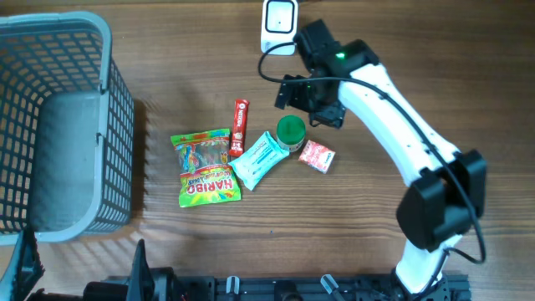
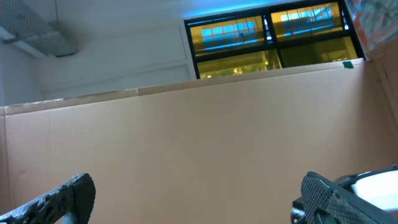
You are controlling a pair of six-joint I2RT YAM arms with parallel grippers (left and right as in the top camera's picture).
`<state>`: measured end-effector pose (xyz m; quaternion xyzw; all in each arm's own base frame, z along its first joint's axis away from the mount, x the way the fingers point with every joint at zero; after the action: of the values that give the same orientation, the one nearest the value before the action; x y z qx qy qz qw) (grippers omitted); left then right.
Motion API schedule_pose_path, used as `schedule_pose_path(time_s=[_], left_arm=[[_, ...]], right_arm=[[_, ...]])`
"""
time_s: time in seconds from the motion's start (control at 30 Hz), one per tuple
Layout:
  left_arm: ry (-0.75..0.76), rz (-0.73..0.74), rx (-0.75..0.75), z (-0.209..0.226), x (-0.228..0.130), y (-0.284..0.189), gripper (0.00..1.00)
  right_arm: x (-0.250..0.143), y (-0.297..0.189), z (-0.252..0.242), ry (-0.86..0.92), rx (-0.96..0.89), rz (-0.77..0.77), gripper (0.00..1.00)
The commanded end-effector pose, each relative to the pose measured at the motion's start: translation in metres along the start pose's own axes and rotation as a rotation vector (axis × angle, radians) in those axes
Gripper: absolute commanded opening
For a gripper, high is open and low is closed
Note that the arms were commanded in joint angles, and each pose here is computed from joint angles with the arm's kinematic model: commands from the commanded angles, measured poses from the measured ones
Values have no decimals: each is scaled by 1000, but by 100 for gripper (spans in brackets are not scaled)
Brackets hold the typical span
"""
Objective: Scan the item barcode
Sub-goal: 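Move the right gripper over the green-lidded jar and grasp it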
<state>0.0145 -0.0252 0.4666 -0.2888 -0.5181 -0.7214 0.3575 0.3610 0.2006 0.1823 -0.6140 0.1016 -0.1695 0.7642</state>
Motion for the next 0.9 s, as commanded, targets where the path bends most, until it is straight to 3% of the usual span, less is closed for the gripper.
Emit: schedule_pose_path(time_s=[0.0,0.2,0.5,0.7,0.87], left_arm=[[-11,3,7,-1,-1,-3,100],[-12,6,6,-1,-2,-4,100],[-6,-15,11,-2,2,-12,100],[0,-39,16,-3,7,-19,100],[0,-38,15,-3,7,-19,100]], right_arm=[[2,33,-3,11,-89,38,99],[-4,67,-2,-38,-92,147,99],[-25,99,14,-182,-106,172,99],[-31,131,5,-176,-169,226,99],[-30,133,4,-146,-175,226,92]])
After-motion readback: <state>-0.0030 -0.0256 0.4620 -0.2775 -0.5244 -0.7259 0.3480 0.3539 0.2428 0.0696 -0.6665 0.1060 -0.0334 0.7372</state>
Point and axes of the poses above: each gripper's point midway between its finger pads, its own y axis out along the fingers, its own z axis along the line the jaws close on, x = y × z, the point moved 6 cm from there along -y, back along the fingers, and after that the axes turned 7 degrees about y, right-handed, at the moved point
